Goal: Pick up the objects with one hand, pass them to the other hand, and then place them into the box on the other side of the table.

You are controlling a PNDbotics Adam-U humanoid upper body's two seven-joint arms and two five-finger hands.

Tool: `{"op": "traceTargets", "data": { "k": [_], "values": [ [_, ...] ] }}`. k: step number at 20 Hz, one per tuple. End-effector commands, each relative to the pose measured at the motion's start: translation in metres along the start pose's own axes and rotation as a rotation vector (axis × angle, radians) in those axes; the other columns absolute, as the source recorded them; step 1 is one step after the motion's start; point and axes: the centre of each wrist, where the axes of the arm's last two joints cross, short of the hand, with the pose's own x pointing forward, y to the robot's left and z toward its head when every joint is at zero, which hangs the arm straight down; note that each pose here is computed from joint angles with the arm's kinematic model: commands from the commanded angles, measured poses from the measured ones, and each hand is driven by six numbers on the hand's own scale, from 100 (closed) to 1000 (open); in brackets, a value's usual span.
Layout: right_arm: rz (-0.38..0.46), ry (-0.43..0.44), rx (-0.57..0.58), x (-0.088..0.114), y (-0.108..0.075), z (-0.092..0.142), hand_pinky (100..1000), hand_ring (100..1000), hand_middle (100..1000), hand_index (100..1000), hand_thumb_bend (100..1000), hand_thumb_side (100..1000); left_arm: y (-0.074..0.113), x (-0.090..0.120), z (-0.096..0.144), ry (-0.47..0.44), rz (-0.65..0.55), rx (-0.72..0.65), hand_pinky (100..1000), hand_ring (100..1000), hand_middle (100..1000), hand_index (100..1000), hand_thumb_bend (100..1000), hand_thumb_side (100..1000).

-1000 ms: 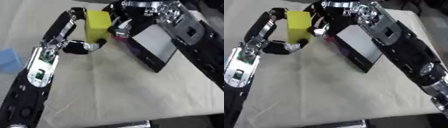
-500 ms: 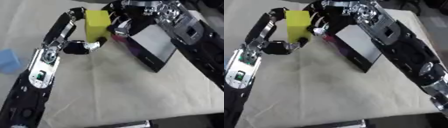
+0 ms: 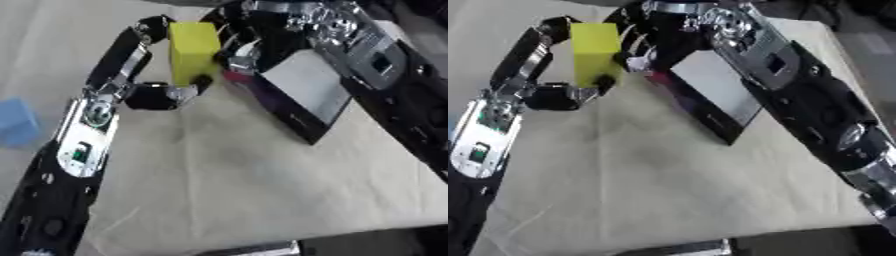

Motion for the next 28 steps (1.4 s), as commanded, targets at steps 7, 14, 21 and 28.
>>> {"op": "traceTargets", "data": {
  "k": [7,14,21,28],
  "values": [
    [0.054,0.014,-0.059,0.008,-0.016,0.012,657,736,492,645,100,100,-0.002,0.010,-0.010,-0.001,-0.023,0.036,842,768,724,852,427,735],
    [0.057,0.025,-0.070,0.005,-0.017,0.015,653,731,490,642,100,100,-0.003,0.007,-0.008,0.041,-0.004,0.065,855,782,744,886,628,882],
    [0.058,0.036,-0.080,0.002,-0.018,0.017,651,724,485,637,100,100,-0.004,0.007,-0.006,0.059,-0.003,0.073,863,787,750,894,705,894],
    [0.059,0.051,-0.095,-0.002,-0.020,0.020,650,721,484,635,100,100,-0.003,0.005,-0.003,0.060,-0.002,0.083,864,788,751,892,729,904]
  ]
}}
